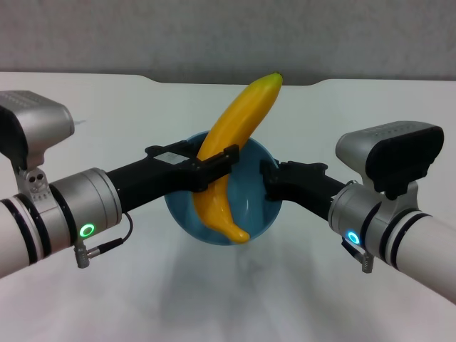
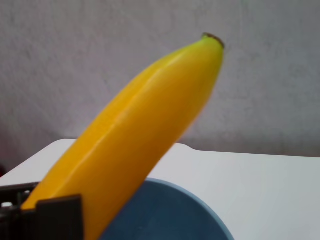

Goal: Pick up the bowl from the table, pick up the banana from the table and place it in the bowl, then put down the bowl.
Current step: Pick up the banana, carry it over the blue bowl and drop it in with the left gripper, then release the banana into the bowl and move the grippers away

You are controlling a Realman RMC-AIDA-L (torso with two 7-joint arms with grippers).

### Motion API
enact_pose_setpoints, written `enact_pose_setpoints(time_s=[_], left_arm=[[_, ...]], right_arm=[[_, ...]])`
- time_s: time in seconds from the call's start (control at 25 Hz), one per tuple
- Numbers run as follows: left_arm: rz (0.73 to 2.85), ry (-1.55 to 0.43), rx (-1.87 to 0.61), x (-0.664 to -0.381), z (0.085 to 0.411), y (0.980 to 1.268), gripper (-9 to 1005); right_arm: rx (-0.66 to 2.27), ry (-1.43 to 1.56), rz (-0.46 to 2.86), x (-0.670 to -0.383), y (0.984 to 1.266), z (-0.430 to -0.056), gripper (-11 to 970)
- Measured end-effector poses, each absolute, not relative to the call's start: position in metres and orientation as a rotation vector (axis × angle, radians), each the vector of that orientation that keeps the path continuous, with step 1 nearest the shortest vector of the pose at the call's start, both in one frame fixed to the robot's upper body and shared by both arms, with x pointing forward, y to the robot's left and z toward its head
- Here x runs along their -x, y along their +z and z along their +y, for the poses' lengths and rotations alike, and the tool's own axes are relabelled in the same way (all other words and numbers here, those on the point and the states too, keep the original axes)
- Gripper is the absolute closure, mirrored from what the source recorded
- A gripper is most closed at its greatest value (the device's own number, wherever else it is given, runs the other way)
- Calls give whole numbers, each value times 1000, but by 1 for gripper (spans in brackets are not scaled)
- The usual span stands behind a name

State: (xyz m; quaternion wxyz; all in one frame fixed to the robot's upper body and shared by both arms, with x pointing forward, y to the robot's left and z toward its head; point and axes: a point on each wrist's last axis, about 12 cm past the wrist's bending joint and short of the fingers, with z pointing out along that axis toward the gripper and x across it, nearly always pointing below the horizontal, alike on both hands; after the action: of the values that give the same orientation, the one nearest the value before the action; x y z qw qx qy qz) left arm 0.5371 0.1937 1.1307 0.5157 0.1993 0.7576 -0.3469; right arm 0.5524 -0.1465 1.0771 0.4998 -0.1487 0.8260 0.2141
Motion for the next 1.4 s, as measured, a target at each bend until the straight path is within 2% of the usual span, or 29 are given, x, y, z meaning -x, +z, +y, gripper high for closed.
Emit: enact_pose_setpoints(time_s=[0.72,0.88,1.12,1.4], left_arm=[[1838,-826,-471,-539,195,1125,428],[1835,-821,-465,-539,196,1125,256],[1816,-795,-444,-538,204,1129,91],[1744,-724,-364,-532,230,1134,97]], right_arm=[[369,520,1994,-553,1078,-145,851],[368,520,1995,-553,1077,-145,849],[368,519,1997,-553,1077,-145,848],[351,518,2012,-554,1076,-147,846]])
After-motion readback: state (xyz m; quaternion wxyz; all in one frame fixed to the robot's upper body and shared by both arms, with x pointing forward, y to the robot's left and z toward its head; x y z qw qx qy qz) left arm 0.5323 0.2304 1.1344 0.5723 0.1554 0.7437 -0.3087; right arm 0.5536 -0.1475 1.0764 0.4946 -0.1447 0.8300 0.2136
